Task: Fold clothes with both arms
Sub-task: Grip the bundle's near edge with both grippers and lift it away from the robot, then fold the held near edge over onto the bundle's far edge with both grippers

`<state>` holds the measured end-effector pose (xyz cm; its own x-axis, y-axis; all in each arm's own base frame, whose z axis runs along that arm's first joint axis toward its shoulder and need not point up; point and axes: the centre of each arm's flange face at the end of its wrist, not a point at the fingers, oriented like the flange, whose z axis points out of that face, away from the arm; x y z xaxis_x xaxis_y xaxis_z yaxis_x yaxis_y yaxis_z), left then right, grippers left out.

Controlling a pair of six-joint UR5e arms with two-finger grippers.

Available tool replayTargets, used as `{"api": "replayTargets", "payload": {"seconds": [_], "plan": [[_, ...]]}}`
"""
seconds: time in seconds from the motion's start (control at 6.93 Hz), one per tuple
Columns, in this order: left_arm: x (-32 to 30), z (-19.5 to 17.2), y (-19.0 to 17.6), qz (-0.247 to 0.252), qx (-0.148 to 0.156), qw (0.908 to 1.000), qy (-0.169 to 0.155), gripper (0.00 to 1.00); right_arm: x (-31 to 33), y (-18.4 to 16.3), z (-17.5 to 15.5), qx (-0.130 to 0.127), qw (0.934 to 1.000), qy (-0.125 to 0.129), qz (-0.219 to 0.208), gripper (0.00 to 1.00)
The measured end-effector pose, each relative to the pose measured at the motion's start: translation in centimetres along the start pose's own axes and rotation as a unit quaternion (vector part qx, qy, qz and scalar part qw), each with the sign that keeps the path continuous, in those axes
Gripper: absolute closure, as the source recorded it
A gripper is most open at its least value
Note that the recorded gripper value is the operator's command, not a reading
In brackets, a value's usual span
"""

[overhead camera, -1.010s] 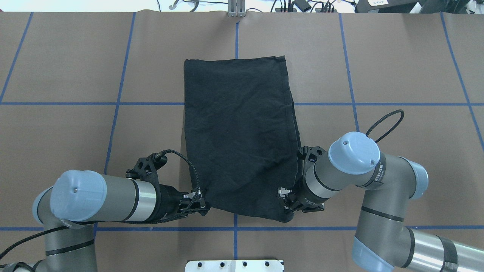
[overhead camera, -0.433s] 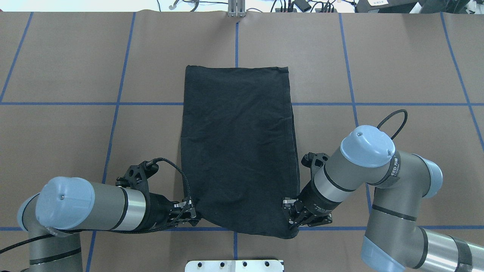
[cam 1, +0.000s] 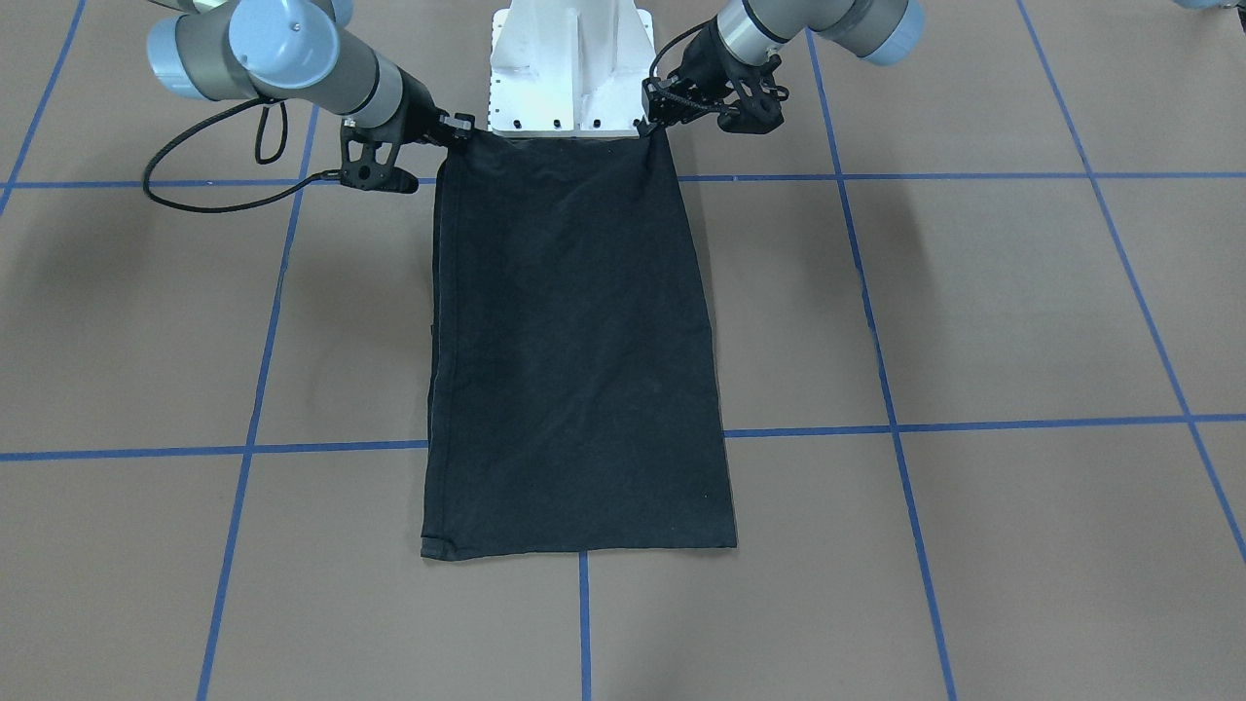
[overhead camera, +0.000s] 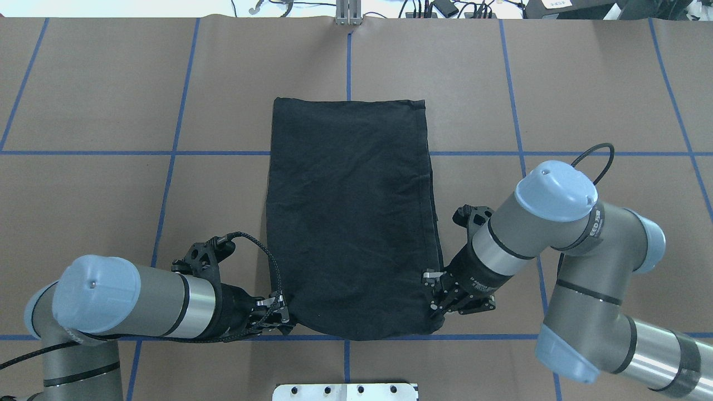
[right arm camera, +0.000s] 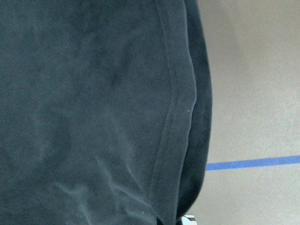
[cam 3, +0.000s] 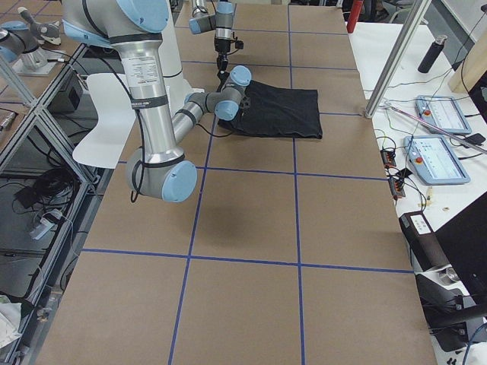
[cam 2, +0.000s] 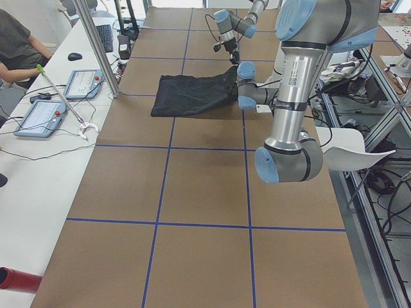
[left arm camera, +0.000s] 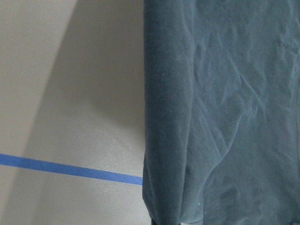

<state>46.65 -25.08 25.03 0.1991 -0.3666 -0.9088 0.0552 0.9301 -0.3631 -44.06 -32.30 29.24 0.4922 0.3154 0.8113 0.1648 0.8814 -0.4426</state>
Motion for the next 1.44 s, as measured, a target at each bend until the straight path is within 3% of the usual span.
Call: {"api": "replayTargets", "payload": {"seconds": [0.29,0.58,1.01,1.44], "plan": [[2.3,-3.2,-2.7,0.002,0.017,0.9995,0.027,1.0,0.0,-3.7,-4.8,0.023,0.9992,-0.023,0.021,1.0],[5.4,-5.0,-6.8,0.026,0.054,0.997,0.05,1.0,-2.4,-6.9,-7.4,0.049,0.9975,-0.042,0.03,1.0],[9.6,-2.9,-16.5,0.024,0.116,0.9923,0.037,1.0,-6.3,-11.6,-12.0,0.089,0.9926,-0.068,0.047,1.0],[10.5,-3.5,-24.4,0.018,0.167,0.9856,0.017,1.0,-9.6,-17.9,-15.0,0.12,0.9871,-0.072,0.078,1.0]]}}
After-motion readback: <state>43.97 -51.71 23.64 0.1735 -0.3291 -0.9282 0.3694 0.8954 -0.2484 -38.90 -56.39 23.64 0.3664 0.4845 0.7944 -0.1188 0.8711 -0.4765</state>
